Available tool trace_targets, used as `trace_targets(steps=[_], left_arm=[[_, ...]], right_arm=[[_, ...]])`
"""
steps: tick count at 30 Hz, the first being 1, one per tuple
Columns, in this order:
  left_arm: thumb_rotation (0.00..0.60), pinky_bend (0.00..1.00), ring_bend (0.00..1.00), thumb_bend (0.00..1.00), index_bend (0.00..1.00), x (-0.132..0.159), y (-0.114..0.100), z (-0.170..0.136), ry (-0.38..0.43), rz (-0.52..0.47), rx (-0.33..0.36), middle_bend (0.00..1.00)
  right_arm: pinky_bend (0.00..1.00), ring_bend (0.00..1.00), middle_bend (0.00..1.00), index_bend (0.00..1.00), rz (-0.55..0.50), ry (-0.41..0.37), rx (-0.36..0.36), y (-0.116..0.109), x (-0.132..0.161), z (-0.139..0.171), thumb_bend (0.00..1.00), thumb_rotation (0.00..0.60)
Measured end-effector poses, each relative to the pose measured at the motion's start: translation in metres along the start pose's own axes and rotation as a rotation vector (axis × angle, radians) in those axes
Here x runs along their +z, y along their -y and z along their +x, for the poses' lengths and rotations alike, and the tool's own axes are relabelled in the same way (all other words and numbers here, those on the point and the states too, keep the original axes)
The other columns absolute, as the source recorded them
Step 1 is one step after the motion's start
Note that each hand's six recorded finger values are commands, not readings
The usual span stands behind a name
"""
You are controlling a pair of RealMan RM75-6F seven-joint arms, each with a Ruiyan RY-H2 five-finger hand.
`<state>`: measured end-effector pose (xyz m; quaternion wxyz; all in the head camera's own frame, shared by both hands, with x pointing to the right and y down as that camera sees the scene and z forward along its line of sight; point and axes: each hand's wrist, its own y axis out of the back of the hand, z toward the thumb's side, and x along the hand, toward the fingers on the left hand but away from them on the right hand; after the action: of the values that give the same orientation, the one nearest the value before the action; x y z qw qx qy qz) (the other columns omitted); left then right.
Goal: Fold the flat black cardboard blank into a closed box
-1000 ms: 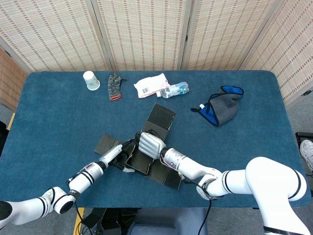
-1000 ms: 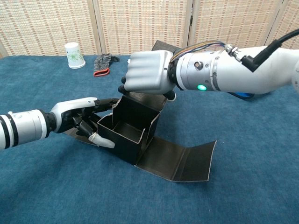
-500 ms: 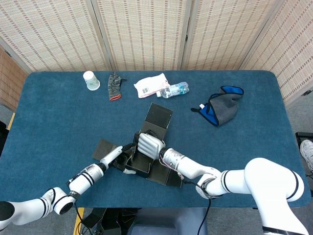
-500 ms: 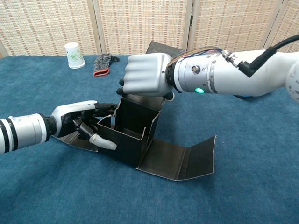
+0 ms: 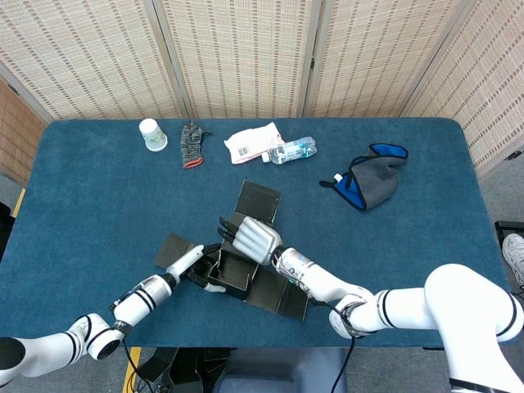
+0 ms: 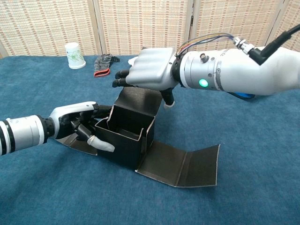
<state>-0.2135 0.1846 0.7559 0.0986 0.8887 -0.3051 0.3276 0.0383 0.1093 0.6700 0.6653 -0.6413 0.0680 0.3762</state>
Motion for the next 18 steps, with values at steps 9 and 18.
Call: trace_targets(steps=[9, 18], left_arm=[[0.600, 0.93, 0.68, 0.09, 0.27, -0.001, -0.015, -0.008, -0.007, -0.036, 0.037, 0.25], [0.600, 0.93, 0.67, 0.09, 0.27, -0.001, -0.045, -0.024, -0.034, -0.138, 0.092, 0.25]], right_arm=[[0.96, 0.74, 0.00, 0.00, -0.410, 0.057, -0.018, -0.005, -0.022, 0.027, 0.05, 0.600], [0.96, 0.74, 0.04, 0.00, -0.736, 0.199, -0.128, 0.010, -0.069, 0.078, 0.05, 0.600]])
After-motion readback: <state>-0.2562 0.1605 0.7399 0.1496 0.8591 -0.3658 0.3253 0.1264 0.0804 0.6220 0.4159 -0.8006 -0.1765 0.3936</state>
